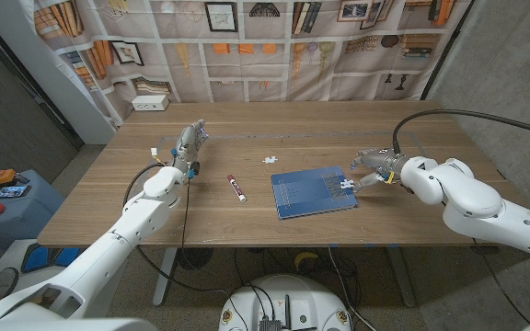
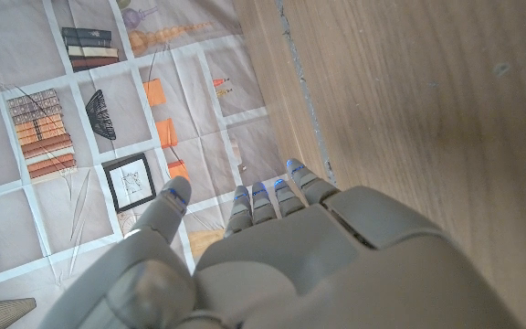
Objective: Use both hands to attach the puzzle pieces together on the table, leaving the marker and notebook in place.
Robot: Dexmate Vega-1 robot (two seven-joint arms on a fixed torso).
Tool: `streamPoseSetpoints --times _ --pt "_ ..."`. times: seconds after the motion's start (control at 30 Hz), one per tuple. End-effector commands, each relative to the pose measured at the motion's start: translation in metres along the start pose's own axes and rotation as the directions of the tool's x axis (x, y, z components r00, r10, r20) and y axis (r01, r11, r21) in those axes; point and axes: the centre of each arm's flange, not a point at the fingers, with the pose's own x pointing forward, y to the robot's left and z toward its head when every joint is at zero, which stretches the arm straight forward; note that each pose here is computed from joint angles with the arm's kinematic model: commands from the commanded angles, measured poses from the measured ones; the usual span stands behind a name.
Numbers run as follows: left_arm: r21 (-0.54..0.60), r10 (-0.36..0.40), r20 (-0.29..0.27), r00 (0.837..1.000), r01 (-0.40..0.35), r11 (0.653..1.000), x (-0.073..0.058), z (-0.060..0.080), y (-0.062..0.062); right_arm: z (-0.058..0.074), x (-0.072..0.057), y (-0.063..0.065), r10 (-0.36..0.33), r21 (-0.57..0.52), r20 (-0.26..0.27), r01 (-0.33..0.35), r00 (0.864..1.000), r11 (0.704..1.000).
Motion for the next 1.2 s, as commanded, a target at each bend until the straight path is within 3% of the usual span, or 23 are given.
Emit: streamPoseSetpoints --times 0.03,1.2 --pt "-0.006 -0.006 -0.002 1.000 0.006 1.000 -0.001 -0.002 -0.003 0.004 0.003 0.008 -0.027 -0.031 0.006 0.027 1.000 0.999" --pt "-0.005 -0.003 -0.020 1.000 0.003 1.000 -0.014 -0.008 -0.007 0.006 0.016 0.022 -0.044 -0.075 0.017 0.045 0.999 0.996"
